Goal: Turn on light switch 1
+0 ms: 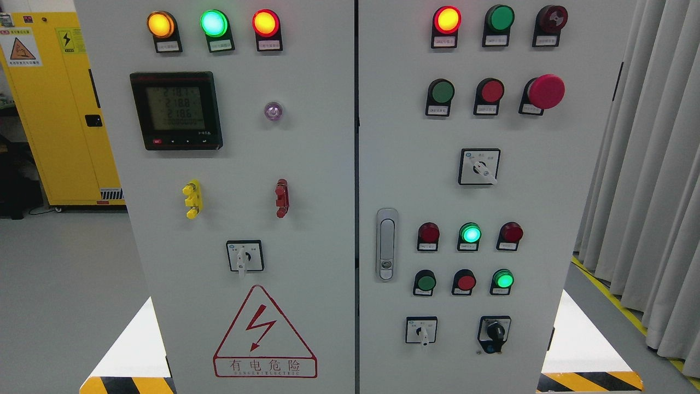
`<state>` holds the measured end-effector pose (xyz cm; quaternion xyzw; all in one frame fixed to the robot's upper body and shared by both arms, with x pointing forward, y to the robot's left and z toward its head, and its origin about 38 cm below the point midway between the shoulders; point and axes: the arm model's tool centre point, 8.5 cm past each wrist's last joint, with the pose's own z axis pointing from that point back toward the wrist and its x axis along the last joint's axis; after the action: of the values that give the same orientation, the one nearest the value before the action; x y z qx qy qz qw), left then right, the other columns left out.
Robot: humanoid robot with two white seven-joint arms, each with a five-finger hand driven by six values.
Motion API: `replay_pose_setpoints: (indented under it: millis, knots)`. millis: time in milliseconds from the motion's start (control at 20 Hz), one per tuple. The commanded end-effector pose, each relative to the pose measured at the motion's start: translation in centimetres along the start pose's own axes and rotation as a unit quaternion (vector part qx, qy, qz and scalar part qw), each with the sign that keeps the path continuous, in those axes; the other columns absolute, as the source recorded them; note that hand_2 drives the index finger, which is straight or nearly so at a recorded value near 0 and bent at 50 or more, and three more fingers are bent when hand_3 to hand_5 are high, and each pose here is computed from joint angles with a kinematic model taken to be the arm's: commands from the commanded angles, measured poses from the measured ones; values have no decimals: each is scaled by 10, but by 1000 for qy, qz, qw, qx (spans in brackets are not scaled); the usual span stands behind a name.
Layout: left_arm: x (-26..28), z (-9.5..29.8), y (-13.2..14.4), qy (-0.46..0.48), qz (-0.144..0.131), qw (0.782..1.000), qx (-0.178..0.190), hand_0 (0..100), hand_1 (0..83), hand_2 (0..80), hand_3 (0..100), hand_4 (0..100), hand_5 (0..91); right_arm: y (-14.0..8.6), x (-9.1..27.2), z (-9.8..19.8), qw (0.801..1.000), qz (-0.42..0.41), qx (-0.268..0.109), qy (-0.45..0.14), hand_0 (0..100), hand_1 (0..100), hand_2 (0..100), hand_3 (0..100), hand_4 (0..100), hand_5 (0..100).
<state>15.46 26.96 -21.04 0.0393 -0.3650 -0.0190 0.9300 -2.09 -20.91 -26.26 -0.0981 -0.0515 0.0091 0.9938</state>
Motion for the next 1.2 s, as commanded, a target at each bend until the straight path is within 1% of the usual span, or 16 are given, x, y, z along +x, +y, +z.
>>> replay_pose_setpoints:
  millis: [0, 50, 150, 200, 250, 300, 450, 600, 650, 700, 750, 850, 900, 1050, 1150]
  knots:
    - [161, 29, 47, -255, 0, 966, 51, 331, 321, 115, 339, 405, 90, 0, -1, 0, 1000, -14, -2, 4, 0, 500, 40, 0, 0, 0]
    - [168, 36, 44, -269, 2, 962, 50, 345, 351, 167, 361, 456, 169, 0, -1, 0, 1000, -14, -2, 4, 0, 500, 40, 0, 0, 0]
    - [191, 52, 40, -309, 5, 950, 50, 362, 381, 210, 387, 506, 286, 0, -1, 0, 1000, -14, -1, 4, 0, 500, 40, 0, 0, 0]
    - [201, 59, 40, -326, 6, 944, 51, 364, 391, 221, 399, 523, 329, 0, -1, 0, 1000, -14, -2, 4, 0, 500, 40, 0, 0, 0]
    - [214, 66, 39, -346, 5, 937, 52, 366, 412, 247, 429, 562, 403, 0, -1, 0, 1000, -14, -1, 4, 0, 500, 40, 0, 0, 0]
    - [225, 73, 38, -364, 5, 930, 51, 359, 429, 271, 445, 586, 440, 0, -1, 0, 1000, -14, -2, 4, 0, 500, 40, 0, 0, 0]
    - [257, 94, 36, -405, 4, 913, 51, 340, 463, 320, 495, 622, 503, 0, -1, 0, 1000, -14, -2, 4, 0, 500, 40, 0, 0, 0]
    - [287, 117, 34, -454, 22, 888, 68, 332, 490, 353, 522, 653, 561, 0, -1, 0, 1000, -14, -1, 4, 0, 500, 40, 0, 0, 0]
    - [295, 125, 34, -468, 26, 880, 73, 333, 508, 378, 560, 680, 597, 0, -1, 0, 1000, -14, -1, 4, 0, 500, 40, 0, 0, 0]
    - [300, 131, 35, -479, 29, 874, 79, 330, 518, 384, 573, 693, 619, 0, -1, 0, 1000, -14, -1, 4, 0, 500, 40, 0, 0, 0]
    - [306, 137, 35, -489, 33, 868, 84, 323, 541, 397, 608, 744, 685, 0, -1, 0, 1000, -14, -2, 4, 0, 500, 40, 0, 0, 0]
    - [313, 143, 36, -501, 45, 859, 97, 295, 569, 432, 628, 754, 703, 0, -1, 0, 1000, -14, -2, 4, 0, 500, 40, 0, 0, 0]
    - [316, 145, 36, -506, 48, 856, 100, 277, 593, 447, 654, 769, 716, 0, -1, 0, 1000, -14, -1, 4, 0, 500, 40, 0, 0, 0]
    - [335, 150, 34, -528, 51, 842, 98, 225, 636, 492, 684, 775, 699, 0, -1, 0, 1000, -14, -1, 4, 0, 500, 40, 0, 0, 0]
    - [350, 157, 32, -546, 53, 831, 94, 207, 639, 500, 692, 775, 693, 0, -1, 0, 1000, -14, -2, 4, 0, 500, 40, 0, 0, 0]
